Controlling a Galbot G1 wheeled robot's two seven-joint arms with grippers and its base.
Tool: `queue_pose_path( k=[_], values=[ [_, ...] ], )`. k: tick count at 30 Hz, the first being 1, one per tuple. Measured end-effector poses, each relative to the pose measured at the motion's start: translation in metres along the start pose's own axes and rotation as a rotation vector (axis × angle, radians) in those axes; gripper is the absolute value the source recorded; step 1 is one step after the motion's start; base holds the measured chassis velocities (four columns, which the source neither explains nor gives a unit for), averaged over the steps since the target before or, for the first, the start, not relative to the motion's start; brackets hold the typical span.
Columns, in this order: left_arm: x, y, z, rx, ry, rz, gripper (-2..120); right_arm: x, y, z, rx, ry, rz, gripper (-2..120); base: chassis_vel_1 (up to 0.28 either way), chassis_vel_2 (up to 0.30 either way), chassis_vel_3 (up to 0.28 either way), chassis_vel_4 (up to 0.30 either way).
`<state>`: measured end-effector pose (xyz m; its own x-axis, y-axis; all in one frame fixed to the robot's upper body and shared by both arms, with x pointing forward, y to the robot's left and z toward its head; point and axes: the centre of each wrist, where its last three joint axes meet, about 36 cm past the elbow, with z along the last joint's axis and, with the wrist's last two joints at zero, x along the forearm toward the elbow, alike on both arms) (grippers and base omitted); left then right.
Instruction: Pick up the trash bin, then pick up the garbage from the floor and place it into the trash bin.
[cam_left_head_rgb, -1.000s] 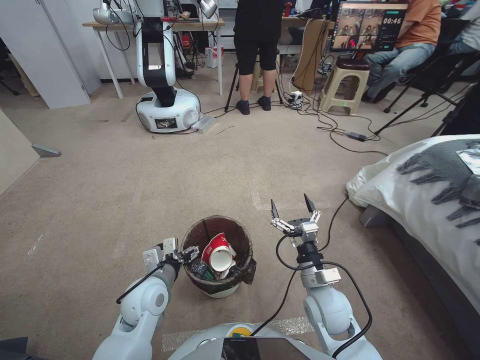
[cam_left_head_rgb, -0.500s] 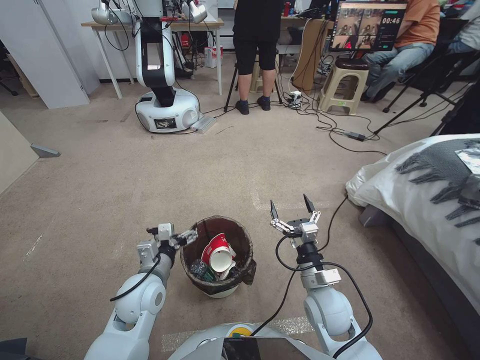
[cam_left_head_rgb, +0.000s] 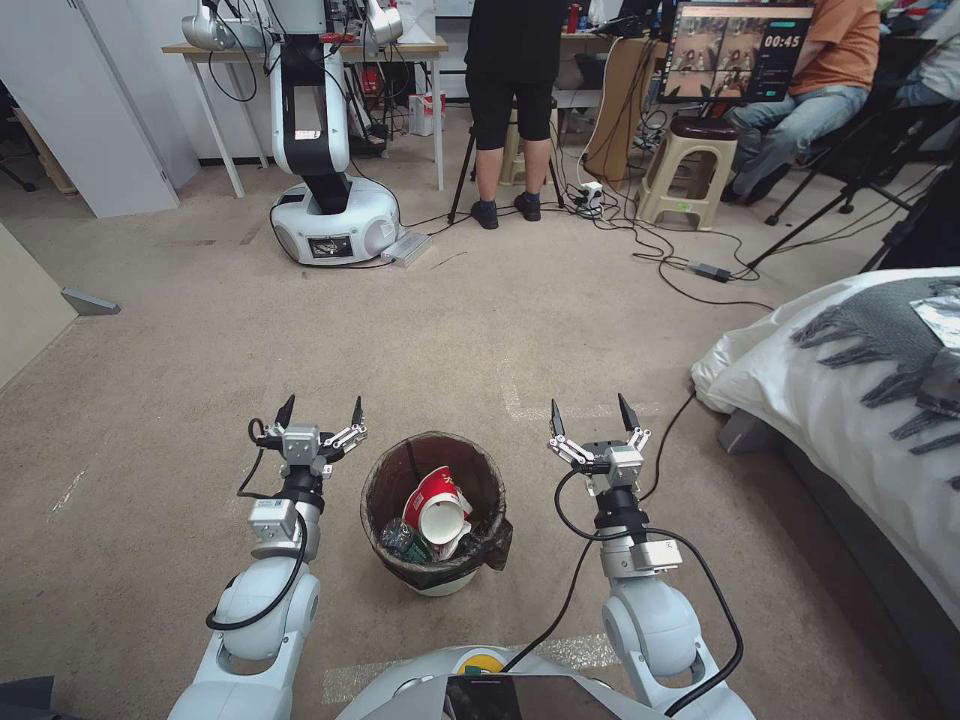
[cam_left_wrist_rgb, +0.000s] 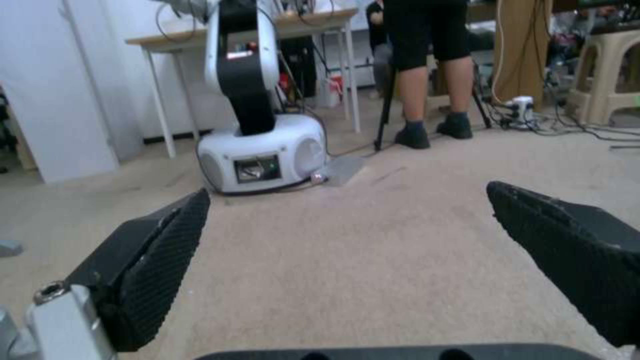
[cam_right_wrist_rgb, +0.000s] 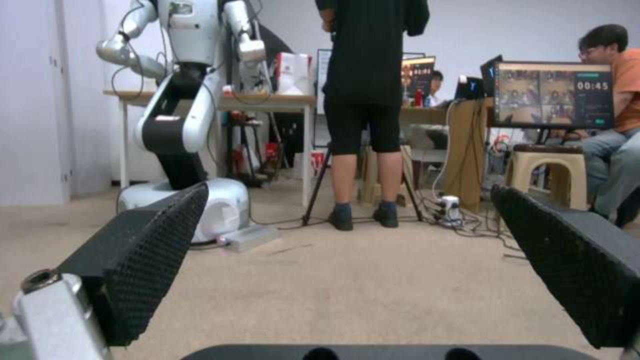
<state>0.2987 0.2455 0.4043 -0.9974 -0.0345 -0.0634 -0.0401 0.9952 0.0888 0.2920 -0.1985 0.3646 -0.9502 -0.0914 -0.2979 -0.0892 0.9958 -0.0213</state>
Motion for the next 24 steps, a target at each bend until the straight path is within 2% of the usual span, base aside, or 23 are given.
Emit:
queue_pose_path(
  k=[2,6,24],
  values=[
    [0.004,0.0021,0.0079,-0.001,-0.014,-0.017,100,0.0011,0.0006,0.0017,0.009,0.005,0.004,100,0.0,0.0,0.0,0.0],
    [0.0083,0.0047,0.0123,-0.002,-0.017,-0.042,100,0.0013,0.0003,0.0027,0.022,0.006,0.003,100,0.0,0.0,0.0,0.0],
    [0.0085,0.0049,0.0125,0.004,-0.01,-0.048,100,0.0014,0.0001,0.0031,0.024,0.006,0.001,100,0.0,0.0,0.0,0.0]
  ],
)
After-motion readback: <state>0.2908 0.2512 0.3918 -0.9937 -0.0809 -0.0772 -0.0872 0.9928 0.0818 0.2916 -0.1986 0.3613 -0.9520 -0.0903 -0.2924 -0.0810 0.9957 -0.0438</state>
